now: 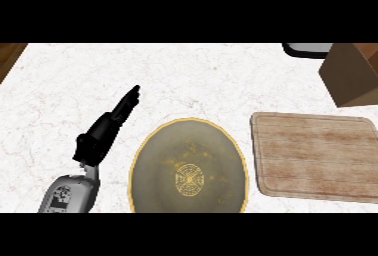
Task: Pick the lemon from the cutting board and place it in the cardboard box
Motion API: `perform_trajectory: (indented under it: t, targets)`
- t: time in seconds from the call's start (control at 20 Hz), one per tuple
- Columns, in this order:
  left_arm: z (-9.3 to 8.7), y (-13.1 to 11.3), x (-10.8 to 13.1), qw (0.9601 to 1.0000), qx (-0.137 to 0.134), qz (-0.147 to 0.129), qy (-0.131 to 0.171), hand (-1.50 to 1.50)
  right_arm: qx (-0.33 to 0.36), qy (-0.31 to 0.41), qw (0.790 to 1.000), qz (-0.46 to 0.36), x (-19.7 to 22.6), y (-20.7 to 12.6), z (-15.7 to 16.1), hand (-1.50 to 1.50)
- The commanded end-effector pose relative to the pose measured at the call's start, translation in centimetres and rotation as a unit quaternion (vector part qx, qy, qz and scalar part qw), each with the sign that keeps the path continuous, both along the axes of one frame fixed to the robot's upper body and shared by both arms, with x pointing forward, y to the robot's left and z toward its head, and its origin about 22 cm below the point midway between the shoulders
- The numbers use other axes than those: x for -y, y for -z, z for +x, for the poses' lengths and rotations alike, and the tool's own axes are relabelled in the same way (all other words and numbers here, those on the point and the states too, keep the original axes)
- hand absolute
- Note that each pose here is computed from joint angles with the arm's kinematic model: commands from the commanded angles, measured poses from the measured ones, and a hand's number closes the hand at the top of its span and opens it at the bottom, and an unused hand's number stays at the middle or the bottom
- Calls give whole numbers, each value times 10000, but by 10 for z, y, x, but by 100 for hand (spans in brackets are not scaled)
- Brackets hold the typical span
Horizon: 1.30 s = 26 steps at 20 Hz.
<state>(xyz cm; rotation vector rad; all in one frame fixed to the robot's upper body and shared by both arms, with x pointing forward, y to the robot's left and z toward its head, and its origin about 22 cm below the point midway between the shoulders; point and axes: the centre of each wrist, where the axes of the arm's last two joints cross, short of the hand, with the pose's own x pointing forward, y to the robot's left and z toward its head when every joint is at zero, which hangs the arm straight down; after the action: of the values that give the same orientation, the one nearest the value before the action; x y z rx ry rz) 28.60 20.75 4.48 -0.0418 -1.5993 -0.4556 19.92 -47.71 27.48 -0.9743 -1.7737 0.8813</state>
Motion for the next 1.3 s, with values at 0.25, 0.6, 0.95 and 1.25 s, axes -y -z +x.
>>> perform_trajectory:
  t: [0.25,0.6,0.95,1.25]
  targets:
    - [0,-11,9,10000,-48,15,37,0,-12,181,9995,275,2,-29,55,150]
    - [1,1,9,10000,4,36,83,0,-92,500,9978,420,2,-16,105,150]
    - [2,-9,19,10000,65,-43,29,0,-153,601,9979,-194,-13,14,145,150]
    - [7,2,13,9999,47,-78,146,0,-241,815,9958,-351,-9,72,171,150]
